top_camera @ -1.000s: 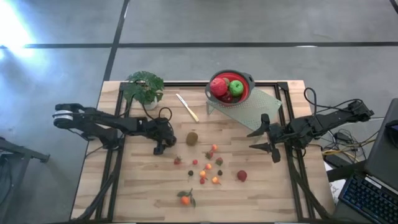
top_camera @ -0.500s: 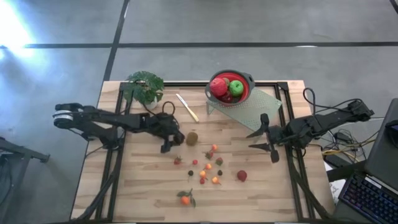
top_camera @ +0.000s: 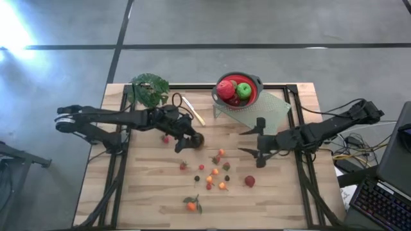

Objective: Pick & Place Fruit
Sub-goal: Put the plum into the red gray colander on the shelf

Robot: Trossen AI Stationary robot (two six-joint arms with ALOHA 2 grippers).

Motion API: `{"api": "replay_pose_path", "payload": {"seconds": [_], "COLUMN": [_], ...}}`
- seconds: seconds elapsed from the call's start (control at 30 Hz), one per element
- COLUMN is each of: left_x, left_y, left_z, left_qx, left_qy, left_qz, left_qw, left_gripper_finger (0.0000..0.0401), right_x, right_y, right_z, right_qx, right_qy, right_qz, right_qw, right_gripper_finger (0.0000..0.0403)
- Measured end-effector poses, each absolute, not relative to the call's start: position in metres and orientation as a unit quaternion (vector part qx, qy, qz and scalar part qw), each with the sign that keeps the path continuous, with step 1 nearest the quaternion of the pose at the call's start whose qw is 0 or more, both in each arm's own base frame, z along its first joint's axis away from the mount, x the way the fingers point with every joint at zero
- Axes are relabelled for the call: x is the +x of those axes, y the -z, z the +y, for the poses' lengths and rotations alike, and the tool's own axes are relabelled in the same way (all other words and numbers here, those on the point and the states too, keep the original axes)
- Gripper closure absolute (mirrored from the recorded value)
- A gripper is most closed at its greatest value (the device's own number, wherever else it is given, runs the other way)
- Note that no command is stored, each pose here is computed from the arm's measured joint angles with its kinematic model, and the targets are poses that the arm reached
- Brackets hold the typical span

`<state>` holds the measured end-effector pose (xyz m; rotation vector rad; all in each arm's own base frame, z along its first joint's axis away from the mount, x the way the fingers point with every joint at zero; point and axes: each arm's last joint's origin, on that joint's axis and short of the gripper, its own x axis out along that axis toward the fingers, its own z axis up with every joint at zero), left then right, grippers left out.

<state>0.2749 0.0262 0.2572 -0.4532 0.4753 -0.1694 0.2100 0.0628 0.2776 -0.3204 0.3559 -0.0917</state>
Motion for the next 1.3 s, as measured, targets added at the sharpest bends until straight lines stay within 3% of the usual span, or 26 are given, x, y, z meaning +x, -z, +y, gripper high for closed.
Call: {"api": "replay_pose_path", "payload": {"seconds": [0.17,0.3,0.6,1.0,1.3], "left_x": [0.279,0.281,0.282,0.283,0.283], "left_y": [-0.270,-0.275,-0.280,-0.289,-0.291], "left_z": [0.027,0.027,0.027,0.025,0.022], "left_qx": [-0.246,-0.269,-0.320,-0.324,-0.320], "left_qy": [0.084,0.085,0.092,0.141,0.175], "left_qz": [0.198,0.172,0.158,0.137,0.134], "left_qw": [0.945,0.944,0.930,0.926,0.921], "left_gripper_finger": [0.0112,0.0112,0.0112,0.0112,0.0112], "right_x": [0.237,0.260,0.311,0.359,0.372], "right_y": [-0.288,-0.293,-0.298,-0.299,-0.303], "right_z": [0.073,0.081,0.096,0.111,0.109], "right_qx": [-0.200,-0.253,-0.346,-0.379,-0.385], "right_qy": [0.049,0.047,0.109,0.150,0.171], "right_qz": [0.186,0.196,0.224,0.241,0.240], "right_qw": [0.961,0.946,0.905,0.881,0.875], "right_gripper_finger": [0.0056,0.0026,0.0028,0.0028,0.0029]}}
